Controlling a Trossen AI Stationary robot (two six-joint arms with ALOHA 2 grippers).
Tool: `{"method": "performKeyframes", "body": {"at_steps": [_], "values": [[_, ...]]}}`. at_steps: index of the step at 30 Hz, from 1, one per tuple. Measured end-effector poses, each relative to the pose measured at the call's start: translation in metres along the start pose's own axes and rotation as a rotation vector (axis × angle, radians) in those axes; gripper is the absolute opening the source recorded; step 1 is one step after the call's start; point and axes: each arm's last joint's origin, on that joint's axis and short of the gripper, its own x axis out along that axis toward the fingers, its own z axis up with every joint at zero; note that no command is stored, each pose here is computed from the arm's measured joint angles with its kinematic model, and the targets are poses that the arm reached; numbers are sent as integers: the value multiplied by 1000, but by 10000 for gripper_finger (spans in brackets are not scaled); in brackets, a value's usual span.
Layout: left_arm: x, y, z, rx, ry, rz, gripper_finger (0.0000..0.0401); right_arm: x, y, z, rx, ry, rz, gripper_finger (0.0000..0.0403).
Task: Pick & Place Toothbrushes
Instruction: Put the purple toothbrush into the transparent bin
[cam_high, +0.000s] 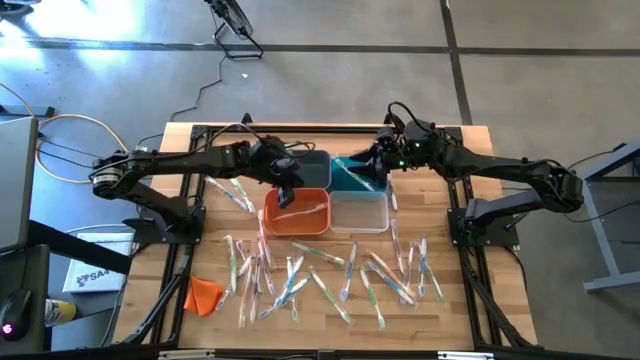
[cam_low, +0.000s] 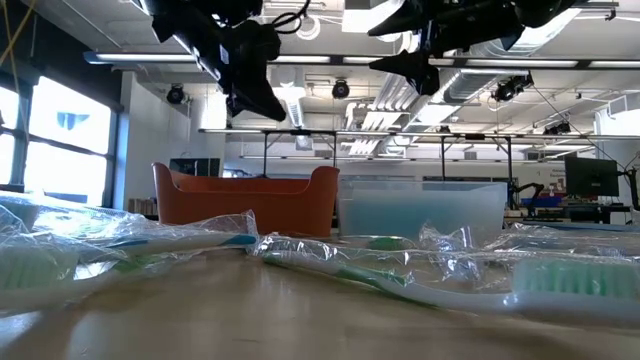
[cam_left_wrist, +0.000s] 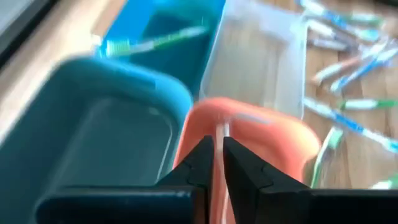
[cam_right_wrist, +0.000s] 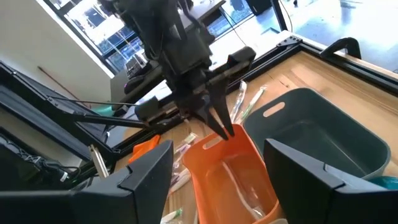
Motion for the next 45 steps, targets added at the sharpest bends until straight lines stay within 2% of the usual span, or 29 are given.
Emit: {"method": "performKeyframes", "body": {"at_steps": [9, 13, 17, 19, 25, 31, 35, 39, 45], "values": [[0, 1, 4, 0, -36, -2, 19, 0, -1, -2, 10, 22, -1, 243], [-12, 9, 2, -17, -74, 32, 18, 0, -1, -4, 22, 45, 3, 243], [-19, 18, -14, -56, -56, 63, 18, 0, -2, -5, 29, 64, 5, 243], [-24, 19, -18, -64, -105, 63, 18, 0, -2, -7, 36, 78, -5, 243], [-43, 15, -28, -66, -285, 43, 18, -1, -5, -10, 49, 89, -66, 243], [-68, 10, -30, -45, -374, 43, 18, -1, -7, -9, 58, 56, -138, 243], [-83, 9, -35, -15, -375, 59, 18, -4, -7, -10, 94, 55, -172, 243], [-102, 14, -42, -45, -367, 90, 18, -10, -5, -10, 98, 56, -204, 243], [-119, 18, -46, -43, -396, 54, 18, -26, -2, -11, 129, 43, -330, 243]]}}
